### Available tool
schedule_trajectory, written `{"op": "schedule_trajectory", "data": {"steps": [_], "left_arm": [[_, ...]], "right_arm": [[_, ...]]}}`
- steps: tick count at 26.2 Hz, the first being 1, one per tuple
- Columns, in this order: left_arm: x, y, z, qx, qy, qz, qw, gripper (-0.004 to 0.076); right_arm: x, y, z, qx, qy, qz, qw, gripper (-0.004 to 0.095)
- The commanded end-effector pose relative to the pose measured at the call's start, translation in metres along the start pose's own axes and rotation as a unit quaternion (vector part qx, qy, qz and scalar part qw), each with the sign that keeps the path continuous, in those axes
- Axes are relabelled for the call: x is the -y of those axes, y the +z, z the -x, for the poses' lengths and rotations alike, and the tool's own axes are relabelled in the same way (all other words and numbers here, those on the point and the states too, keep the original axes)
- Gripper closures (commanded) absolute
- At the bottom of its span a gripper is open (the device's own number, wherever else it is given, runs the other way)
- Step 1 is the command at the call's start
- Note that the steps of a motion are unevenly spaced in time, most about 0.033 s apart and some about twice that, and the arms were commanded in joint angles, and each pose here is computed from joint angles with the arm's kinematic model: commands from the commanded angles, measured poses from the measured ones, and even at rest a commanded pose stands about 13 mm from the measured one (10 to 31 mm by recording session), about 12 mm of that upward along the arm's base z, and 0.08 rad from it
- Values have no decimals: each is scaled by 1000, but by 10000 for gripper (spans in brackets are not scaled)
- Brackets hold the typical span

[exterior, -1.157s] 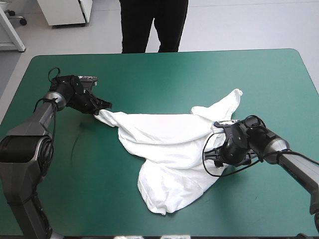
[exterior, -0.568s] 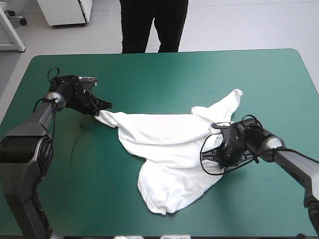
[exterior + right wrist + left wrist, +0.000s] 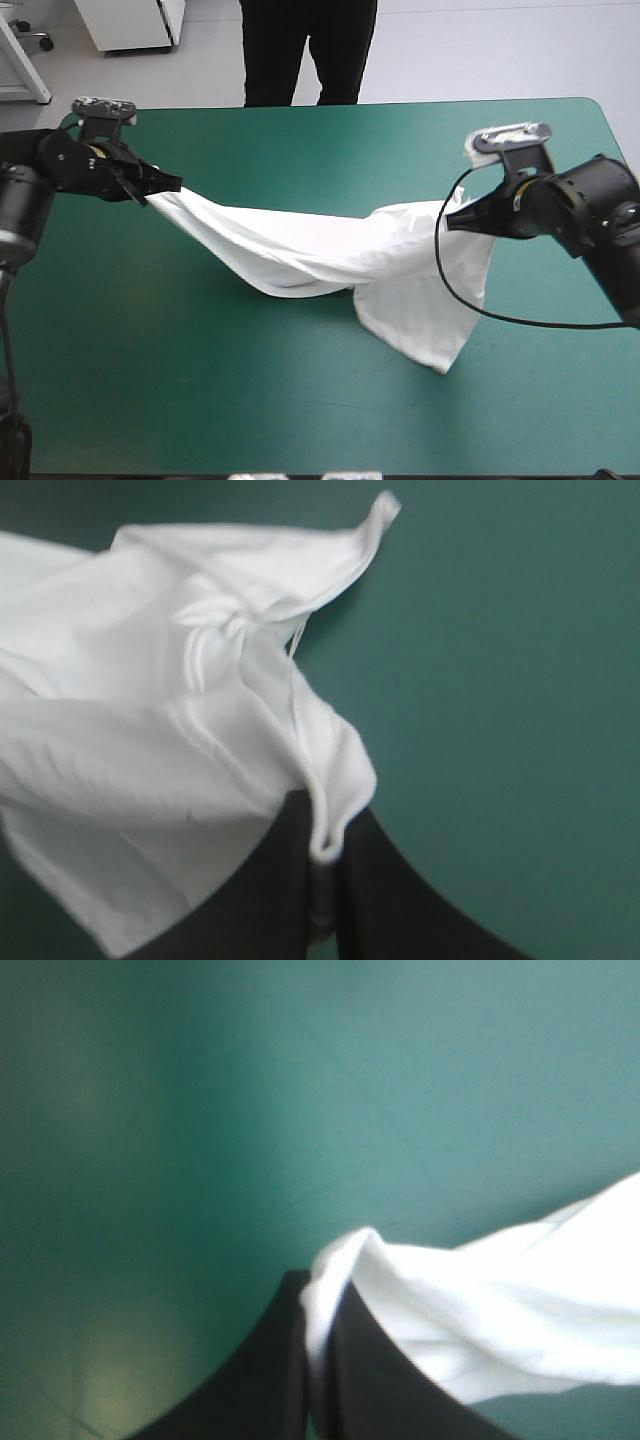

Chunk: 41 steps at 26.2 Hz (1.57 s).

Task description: Fold the cloth

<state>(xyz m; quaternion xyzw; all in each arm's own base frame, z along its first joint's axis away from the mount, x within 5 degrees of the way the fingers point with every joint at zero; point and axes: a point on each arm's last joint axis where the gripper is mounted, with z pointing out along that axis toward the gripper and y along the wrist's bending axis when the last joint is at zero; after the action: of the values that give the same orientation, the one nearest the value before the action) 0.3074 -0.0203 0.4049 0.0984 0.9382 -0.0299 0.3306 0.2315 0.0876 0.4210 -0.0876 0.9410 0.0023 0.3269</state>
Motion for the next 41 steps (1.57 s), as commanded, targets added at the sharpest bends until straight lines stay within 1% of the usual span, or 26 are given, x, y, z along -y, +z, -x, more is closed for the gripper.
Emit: {"op": "schedule_trajectory", "data": {"steps": [1,2,3,4,5,6,7,8,9,10,13,15,16,18,20,22,23,24,25,26,28,31,32,35,38,41], "left_arm": [[8,-83,4,135,9,20,991,733],[10,-118,4,197,15,33,980,733],[12,-137,5,235,18,40,971,733],[15,-172,5,301,37,54,951,733],[17,-190,5,334,44,61,940,733],[20,-222,5,387,48,70,918,733],[21,-238,5,412,49,73,907,733],[24,-267,4,453,55,81,886,733],[26,-281,2,474,56,84,875,733],[29,-303,-1,510,58,86,854,733],[34,-332,-8,554,63,84,826,733],[40,-346,-15,573,75,70,813,733],[43,-353,-20,582,81,57,807,733],[42,-359,-34,571,107,62,812,733],[39,-362,-46,563,120,58,815,733],[33,-359,-56,545,122,51,828,733],[31,-354,-59,529,120,42,839,733],[28,-350,-61,512,119,47,850,733],[25,-342,-64,480,120,47,868,733],[24,-337,-66,456,119,55,880,733],[23,-321,-66,404,117,66,905,733],[28,-298,-59,371,117,80,918,733],[31,-290,-55,365,116,84,920,733],[38,-250,-43,337,104,123,928,732],[48,-201,-31,295,93,158,938,721],[63,-148,-17,263,95,167,945,713]], "right_arm": [[21,-76,26,145,-16,-35,989,925],[28,-108,36,202,-24,-46,978,925],[31,-124,41,236,-29,-47,970,925],[37,-155,47,301,-24,-44,952,925],[40,-174,50,343,-22,-42,938,925],[44,-200,53,400,-23,-41,915,925],[46,-214,54,428,-23,-41,902,925],[48,-233,56,470,-33,-38,881,925],[49,-245,55,494,-38,-32,868,925],[50,-262,54,528,-37,-22,848,925],[53,-285,48,572,-27,-4,820,925],[55,-296,43,586,-29,-5,810,925],[57,-300,39,588,-29,-6,808,925],[62,-305,27,574,-25,-12,818,925],[66,-305,16,545,-21,-18,838,925],[70,-304,6,514,-15,-20,858,925],[72,-304,0,500,-8,-18,866,925],[72,-304,-2,497,6,-13,868,925],[73,-305,-5,495,15,-7,869,925],[73,-303,-6,490,14,-7,871,925],[71,-293,-5,469,15,-6,883,925],[64,-261,2,413,19,-10,910,925],[61,-244,5,387,18,-17,922,925],[53,-193,15,320,23,-45,946,925],[41,-136,22,285,18,-54,957,925],[27,-84,26,258,25,-40,965,926]]}}
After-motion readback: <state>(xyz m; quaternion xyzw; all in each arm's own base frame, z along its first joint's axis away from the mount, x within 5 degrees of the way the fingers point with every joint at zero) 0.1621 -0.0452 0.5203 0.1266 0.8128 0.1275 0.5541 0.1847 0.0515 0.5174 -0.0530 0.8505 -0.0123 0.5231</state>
